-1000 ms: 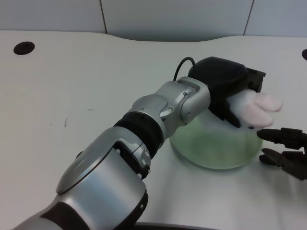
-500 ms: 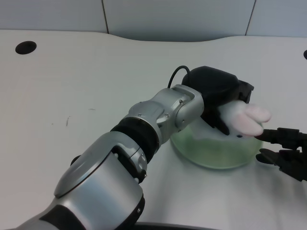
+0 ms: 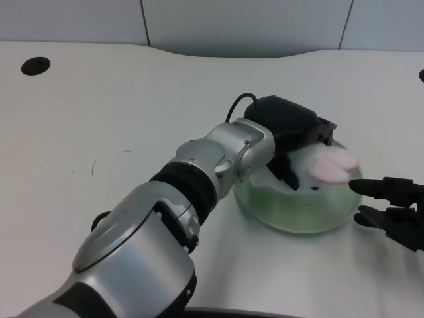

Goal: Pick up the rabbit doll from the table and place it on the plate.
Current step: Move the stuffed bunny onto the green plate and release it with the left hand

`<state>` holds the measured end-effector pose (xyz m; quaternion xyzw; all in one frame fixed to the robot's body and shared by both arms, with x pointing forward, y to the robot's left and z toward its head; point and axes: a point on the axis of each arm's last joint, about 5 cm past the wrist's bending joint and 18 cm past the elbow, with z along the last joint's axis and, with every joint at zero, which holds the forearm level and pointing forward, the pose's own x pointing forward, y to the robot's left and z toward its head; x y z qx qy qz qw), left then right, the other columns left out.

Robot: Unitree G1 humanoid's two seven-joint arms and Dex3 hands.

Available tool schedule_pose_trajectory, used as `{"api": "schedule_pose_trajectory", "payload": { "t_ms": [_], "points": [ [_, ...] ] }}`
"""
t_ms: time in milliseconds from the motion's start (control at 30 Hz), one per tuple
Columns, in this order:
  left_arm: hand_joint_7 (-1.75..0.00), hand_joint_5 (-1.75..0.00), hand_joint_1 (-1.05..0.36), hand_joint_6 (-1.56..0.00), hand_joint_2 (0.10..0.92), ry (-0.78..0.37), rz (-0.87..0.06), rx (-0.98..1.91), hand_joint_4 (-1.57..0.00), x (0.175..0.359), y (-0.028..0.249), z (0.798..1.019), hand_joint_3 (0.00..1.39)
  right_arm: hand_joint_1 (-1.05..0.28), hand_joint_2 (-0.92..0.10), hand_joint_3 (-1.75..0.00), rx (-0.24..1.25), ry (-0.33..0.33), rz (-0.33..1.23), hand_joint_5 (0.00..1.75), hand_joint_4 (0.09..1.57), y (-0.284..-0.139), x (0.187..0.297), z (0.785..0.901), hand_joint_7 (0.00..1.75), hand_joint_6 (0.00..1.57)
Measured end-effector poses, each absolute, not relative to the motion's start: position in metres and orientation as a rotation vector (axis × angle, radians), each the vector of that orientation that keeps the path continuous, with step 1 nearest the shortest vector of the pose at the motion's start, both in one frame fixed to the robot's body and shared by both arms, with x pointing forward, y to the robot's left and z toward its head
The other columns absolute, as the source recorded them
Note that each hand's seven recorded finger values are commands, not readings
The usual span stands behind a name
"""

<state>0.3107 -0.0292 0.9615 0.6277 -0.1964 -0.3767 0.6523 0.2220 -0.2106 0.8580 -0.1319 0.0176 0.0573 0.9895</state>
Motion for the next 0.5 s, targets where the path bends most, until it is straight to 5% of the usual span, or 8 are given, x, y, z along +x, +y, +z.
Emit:
{"api": "schedule_pose_trajectory", "payload": {
  "t_ms": [100,267,500],
  "points": [
    [-0.09,-0.35,-0.70,-0.19,0.916,-0.430,-0.835,1.465,-0.02,0.3120,-0.0268,0.9601,0.01,-0.43,-0.92,-0.18,-0.264,0.043,0.113,0.00,1.09,-0.2106,0.2218,0.8582,0.00,0.85],
    [-0.02,-0.04,-0.87,-0.07,0.921,-0.418,-0.822,1.480,0.00,0.3131,-0.0254,0.9602,0.03,-0.42,-0.92,-0.18,-0.263,0.045,0.112,0.00,1.09,-0.2107,0.2215,0.8580,0.00,0.84],
    [0.00,0.00,-1.04,0.00,0.921,-0.411,-0.813,1.486,0.00,0.3136,-0.0251,0.9607,0.12,-0.42,-0.92,-0.18,-0.257,0.046,0.112,0.00,1.10,-0.2112,0.2214,0.8578,0.00,0.84]
  ]
}}
